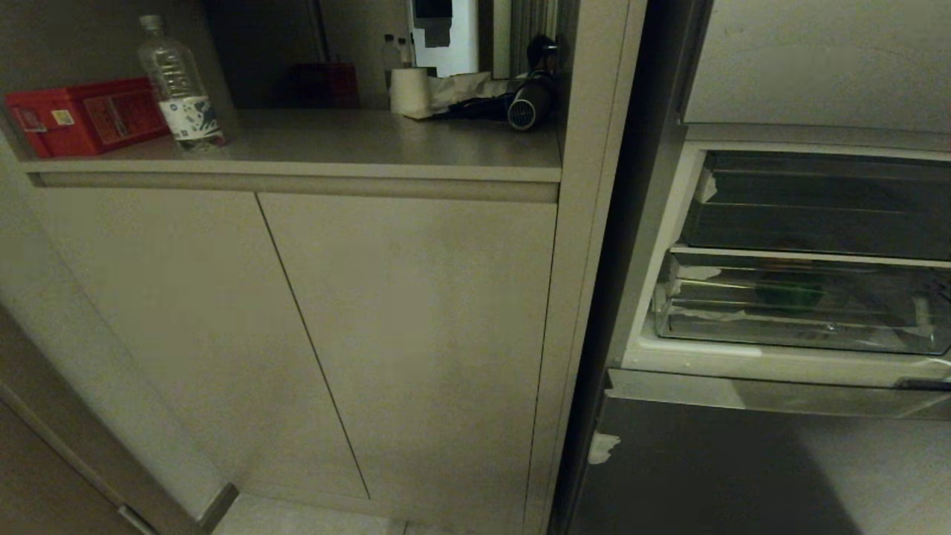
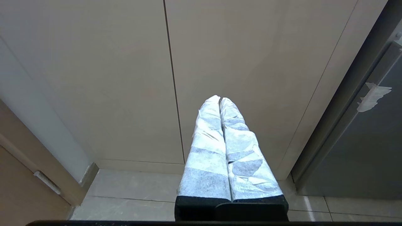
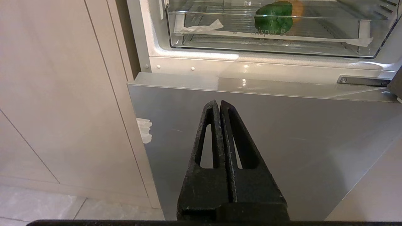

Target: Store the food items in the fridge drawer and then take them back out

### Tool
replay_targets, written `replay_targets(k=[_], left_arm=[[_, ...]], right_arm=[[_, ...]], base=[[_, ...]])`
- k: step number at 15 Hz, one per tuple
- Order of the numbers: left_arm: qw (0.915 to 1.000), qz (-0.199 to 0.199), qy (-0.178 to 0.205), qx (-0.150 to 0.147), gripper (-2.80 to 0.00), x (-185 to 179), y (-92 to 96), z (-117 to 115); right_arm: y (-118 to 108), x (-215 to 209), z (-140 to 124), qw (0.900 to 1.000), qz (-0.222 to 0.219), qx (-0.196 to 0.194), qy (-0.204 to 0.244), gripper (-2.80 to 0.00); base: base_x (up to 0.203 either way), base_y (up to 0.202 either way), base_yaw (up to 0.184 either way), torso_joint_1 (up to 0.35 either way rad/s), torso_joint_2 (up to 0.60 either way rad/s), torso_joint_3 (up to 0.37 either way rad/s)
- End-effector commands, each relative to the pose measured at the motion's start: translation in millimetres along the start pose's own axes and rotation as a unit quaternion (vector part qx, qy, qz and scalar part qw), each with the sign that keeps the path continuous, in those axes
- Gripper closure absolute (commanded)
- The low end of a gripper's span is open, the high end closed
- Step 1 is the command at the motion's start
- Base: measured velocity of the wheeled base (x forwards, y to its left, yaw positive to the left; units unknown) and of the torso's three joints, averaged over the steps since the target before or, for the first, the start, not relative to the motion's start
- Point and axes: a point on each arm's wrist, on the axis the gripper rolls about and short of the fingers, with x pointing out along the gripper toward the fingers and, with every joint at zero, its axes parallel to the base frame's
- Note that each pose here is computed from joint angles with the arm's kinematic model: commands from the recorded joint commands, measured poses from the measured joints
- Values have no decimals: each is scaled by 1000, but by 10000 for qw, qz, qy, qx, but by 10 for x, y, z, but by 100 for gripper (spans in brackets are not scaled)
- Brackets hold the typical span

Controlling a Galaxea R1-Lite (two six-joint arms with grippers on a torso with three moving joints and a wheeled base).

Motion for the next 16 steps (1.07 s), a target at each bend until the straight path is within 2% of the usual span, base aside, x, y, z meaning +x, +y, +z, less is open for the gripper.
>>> replay_targets(k=[1, 16], left_arm=[[10000, 2, 0, 0, 0, 0, 0, -1], [10000, 2, 0, 0, 0, 0, 0, -1]], right_arm=[[-1, 17, -86, 9999, -3, -1, 149, 0], [-1, 17, -86, 9999, 6, -47, 149, 0]], base=[[0, 0, 0, 0, 0, 0], [0, 0, 0, 0, 0, 0]])
